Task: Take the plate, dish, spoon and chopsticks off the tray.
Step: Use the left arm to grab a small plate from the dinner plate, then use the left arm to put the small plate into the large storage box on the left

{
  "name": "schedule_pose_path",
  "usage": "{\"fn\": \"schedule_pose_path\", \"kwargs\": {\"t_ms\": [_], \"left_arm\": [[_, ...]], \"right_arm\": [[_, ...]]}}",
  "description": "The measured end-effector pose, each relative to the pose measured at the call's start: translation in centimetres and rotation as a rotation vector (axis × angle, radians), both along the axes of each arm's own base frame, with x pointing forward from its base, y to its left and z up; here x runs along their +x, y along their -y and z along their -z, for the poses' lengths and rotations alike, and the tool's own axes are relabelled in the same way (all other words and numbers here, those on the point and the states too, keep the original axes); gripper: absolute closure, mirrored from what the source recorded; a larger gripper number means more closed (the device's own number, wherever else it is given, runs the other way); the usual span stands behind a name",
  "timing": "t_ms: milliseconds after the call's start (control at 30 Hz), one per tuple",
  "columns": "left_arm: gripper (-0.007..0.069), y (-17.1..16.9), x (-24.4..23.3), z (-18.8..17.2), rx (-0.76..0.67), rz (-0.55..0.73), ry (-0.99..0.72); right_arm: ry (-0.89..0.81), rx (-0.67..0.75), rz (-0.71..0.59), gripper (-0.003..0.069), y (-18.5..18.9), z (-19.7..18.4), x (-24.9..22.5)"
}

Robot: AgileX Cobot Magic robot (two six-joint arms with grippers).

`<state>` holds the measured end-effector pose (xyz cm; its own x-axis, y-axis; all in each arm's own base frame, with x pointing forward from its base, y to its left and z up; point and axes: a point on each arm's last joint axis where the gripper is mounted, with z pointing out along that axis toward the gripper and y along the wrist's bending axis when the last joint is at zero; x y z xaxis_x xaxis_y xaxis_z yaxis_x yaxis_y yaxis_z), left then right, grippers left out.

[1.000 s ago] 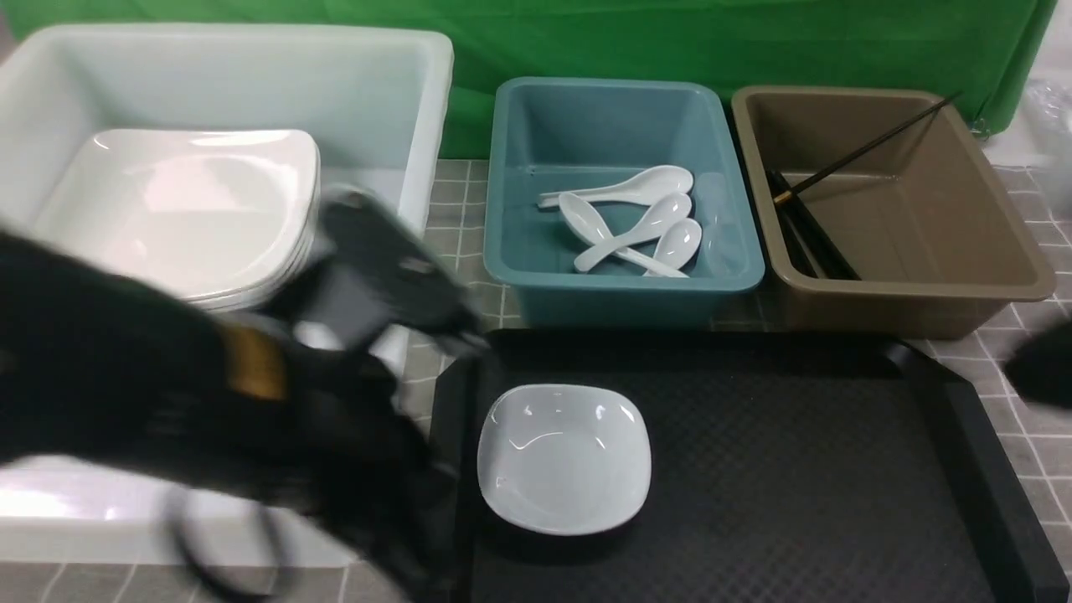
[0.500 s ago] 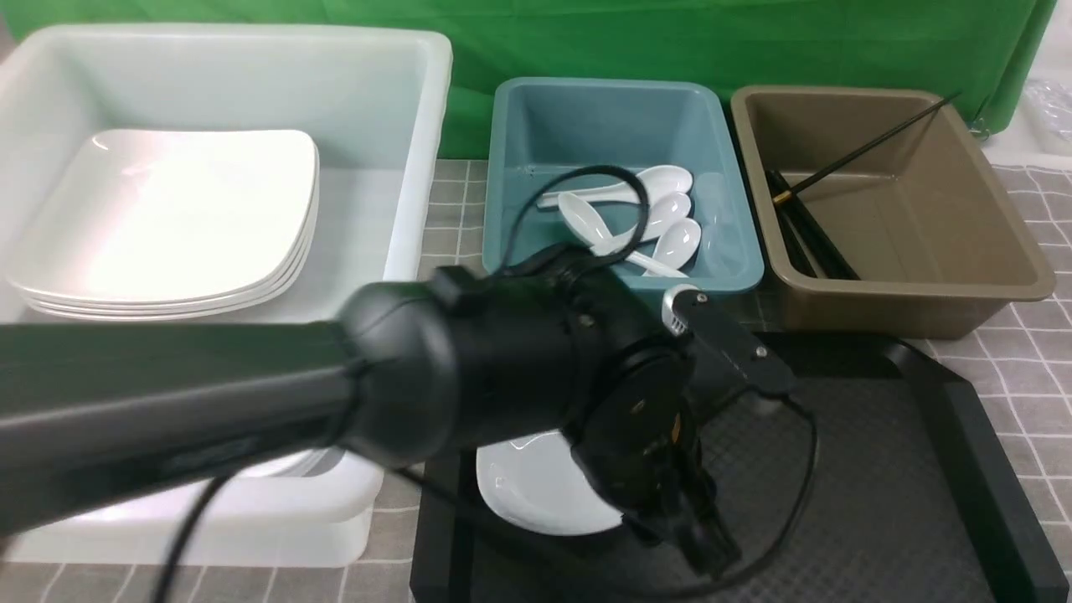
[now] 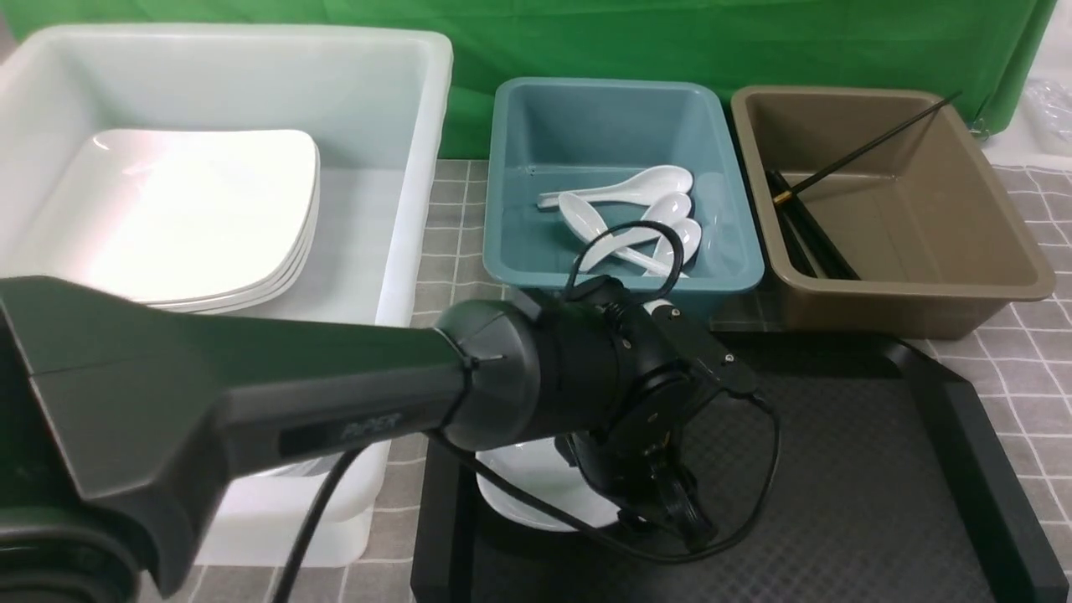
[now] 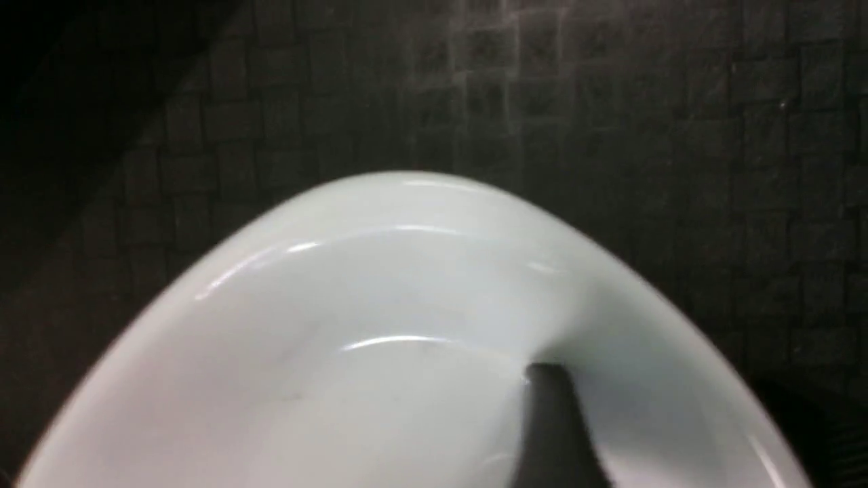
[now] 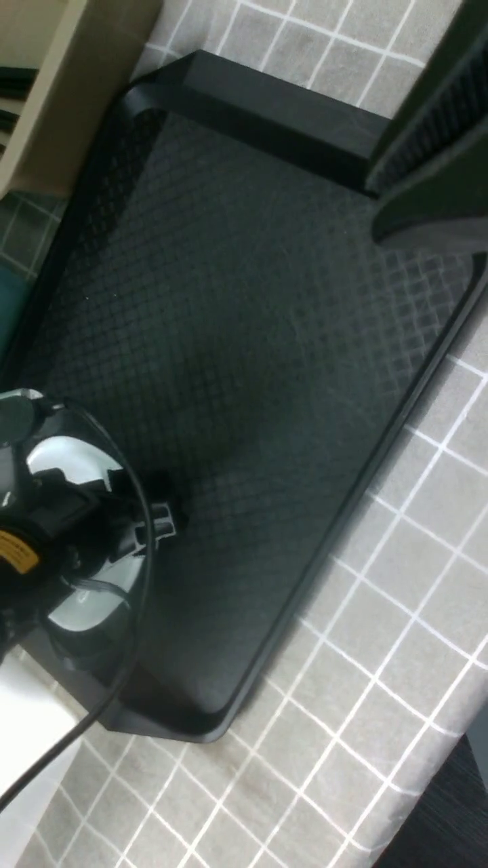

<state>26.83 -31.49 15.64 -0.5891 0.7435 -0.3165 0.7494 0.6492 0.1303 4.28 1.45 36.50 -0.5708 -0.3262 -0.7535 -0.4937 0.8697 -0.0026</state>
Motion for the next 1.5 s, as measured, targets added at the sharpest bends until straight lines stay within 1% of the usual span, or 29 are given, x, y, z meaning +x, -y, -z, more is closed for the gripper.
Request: {"fn": "schedule_pose_path", "kwargs": {"t_ms": [33, 67, 133, 167, 267, 367, 400, 433, 467, 533, 567, 600, 633, 700, 733, 767, 800, 833, 933, 1033, 1167, 1333, 1433, 1500], "left_arm": [[0.0377, 0.0, -0.1, -0.1, 0.008, 0.008, 0.004], [0.0419, 0.1, -0.3, -0.4, 0.018, 0.02, 0.013], [0.0478, 0.2, -0.9, -1.6, 0.016, 0.046, 0.035], [0.0522, 0.4, -1.5, -2.7, 0.002, 0.061, 0.049], [0.0587, 0.9, -3.5, -6.4, -0.07, 0.091, 0.081], [0.0596, -0.2, -5.8, -11.7, -0.138, 0.119, 0.142], [0.0596, -0.4, -5.9, -12.0, -0.138, 0.118, 0.145], [0.0596, -1.3, -6.5, -14.0, -0.157, 0.116, 0.176], [0.0596, -3.0, -7.2, -16.7, -0.178, 0.106, 0.229], [0.0596, -6.0, -8.0, -19.9, -0.173, 0.073, 0.3], [0.0596, -7.7, -8.1, -21.0, -0.158, 0.047, 0.336], [0.0596, -8.8, -8.2, -21.6, -0.147, 0.027, 0.357], [0.0596, -10.7, -8.1, -22.0, -0.118, -0.011, 0.379], [0.0596, -14.7, -7.6, -21.3, -0.047, -0.115, 0.384], [0.0596, -16.6, -7.0, -20.1, -0.003, -0.169, 0.367], [0.0596, -17.7, -6.6, -19.3, 0.018, -0.201, 0.36], [0.0596, -18.2, -6.4, -19.1, 0.022, -0.218, 0.36], [0.0596, -19.8, -5.6, -17.2, 0.056, -0.249, 0.337], [0.0596, -21.8, -3.9, -14.7, 0.052, -0.299, 0.295], [0.0596, -22.6, -2.0, -12.8, 0.016, -0.333, 0.253], [0.0596, -22.5, -0.8, -10.6, 0.034, -0.35, 0.175], [0.0592, -22.0, 0.0, -8.3, 0.072, -0.333, 0.1], [0.0578, -21.9, 0.4, -7.7, 0.081, -0.33, 0.087], [0.0543, -21.8, 0.5, -7.2, 0.089, -0.332, 0.068]], "right_arm": [[0.0, 0.0, 0.0, 0.0583, 0.0, 0.0, 0.0], [0.0, -0.001, -0.001, 0.0582, 0.0, 0.0, 0.0], [0.0, 0.0, -0.001, 0.0579, 0.0, 0.0, 0.0], [0.001, 0.0, -0.001, 0.0578, 0.0, 0.0, 0.0], [0.009, 0.008, -0.003, 0.0576, -0.1, -0.1, 0.0], [0.029, 0.046, 0.0, 0.0574, -0.3, -0.3, 0.2], [0.031, 0.05, 0.001, 0.0574, -0.3, -0.4, 0.2], [0.043, 0.067, 0.0, 0.0573, -0.4, -0.5, 0.2], [0.059, 0.09, -0.009, 0.0572, -0.6, -0.7, 0.4], [0.084, 0.12, -0.01, 0.0571, -1.0, -1.0, 0.7], [0.092, 0.129, -0.014, 0.0571, -1.2, -1.1, 0.8], [0.095, 0.133, -0.016, 0.0571, -1.4, -1.1, 0.9], [0.096, 0.131, -0.02, 0.0571, -1.7, -1.2, 1.2], [0.092, 0.126, -0.026, 0.0571, -2.4, -1.1, 1.8], [0.085, 0.12, -0.028, 0.0569, -2.9, -1.1, 2.1], [0.073, 0.111, -0.03, 0.0569, -3.1, -1.0, 2.3], [0.071, 0.109, -0.03, 0.0569, -3.2, -0.9, 2.4], [0.051, 0.1, -0.034, 0.0569, -3.8, -0.8, 2.8], [0.015, 0.094, -0.047, 0.0568, -4.8, -0.4, 3.4], [-0.012, 0.085, -0.084, 0.0568, -6.0, -0.1, 4.0], [-0.018, 0.087, -0.117, 0.0568, -6.7, 0.1, 4.3], [-0.012, 0.078, -0.136, 0.0568, -6.8, 0.1, 4.3], [-0.009, 0.073, -0.142, 0.0567, -6.8, 0.1, 4.3], [-0.01, 0.07, -0.143, 0.0564, -6.8, 0.1, 4.3]]}}
